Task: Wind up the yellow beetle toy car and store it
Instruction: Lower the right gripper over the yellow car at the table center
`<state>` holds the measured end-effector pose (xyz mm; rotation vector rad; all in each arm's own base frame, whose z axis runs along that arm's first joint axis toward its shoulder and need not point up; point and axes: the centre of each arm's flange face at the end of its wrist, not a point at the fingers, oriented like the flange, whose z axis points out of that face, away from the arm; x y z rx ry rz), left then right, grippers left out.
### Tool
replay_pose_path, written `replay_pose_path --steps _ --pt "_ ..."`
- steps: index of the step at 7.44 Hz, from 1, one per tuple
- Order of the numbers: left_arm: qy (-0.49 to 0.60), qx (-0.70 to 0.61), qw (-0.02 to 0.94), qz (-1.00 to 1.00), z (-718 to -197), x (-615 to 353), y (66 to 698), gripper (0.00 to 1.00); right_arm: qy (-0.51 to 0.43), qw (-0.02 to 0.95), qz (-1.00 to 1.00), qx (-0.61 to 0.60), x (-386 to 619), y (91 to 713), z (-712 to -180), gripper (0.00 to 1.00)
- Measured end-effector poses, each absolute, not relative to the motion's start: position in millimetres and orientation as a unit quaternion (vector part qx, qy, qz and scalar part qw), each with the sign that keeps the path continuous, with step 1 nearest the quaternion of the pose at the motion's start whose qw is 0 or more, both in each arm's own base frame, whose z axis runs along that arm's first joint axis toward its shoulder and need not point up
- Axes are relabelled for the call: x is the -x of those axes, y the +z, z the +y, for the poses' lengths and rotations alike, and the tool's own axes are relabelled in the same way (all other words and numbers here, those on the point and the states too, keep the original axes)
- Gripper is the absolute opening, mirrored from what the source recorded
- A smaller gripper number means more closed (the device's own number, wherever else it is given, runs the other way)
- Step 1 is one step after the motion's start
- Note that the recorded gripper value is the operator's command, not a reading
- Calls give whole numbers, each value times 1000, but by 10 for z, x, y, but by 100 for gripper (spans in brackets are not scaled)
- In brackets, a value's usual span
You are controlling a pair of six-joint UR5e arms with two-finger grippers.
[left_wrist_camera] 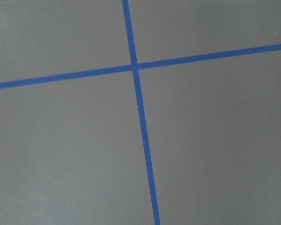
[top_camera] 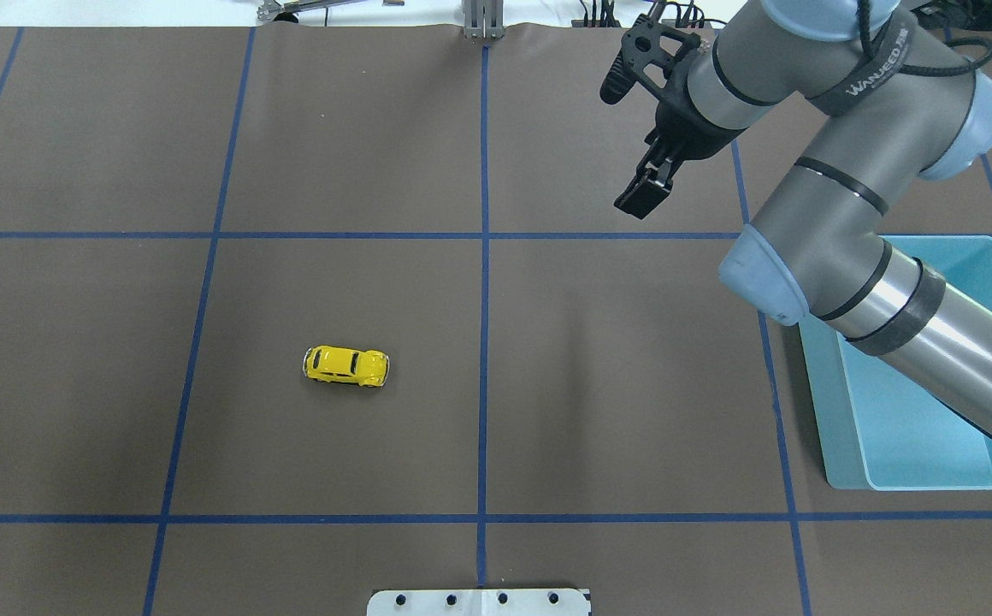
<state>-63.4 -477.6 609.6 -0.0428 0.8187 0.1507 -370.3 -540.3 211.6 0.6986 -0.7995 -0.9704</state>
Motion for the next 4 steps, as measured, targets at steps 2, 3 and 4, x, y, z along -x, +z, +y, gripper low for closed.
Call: replay_pose_path --steps 2,3,4 --pt "71 25 915 396 -4759 642 6103 100 -478 716 -376 -342 3954 2049 -5190 100" --pt "70 24 916 395 -4760 643 6092 100 -495 696 -375 -360 4063 2059 -5093 100" --pt "71 23 916 395 -4766 643 6075 100 -506 682 -373 -374 4217 2026 -4965 100"
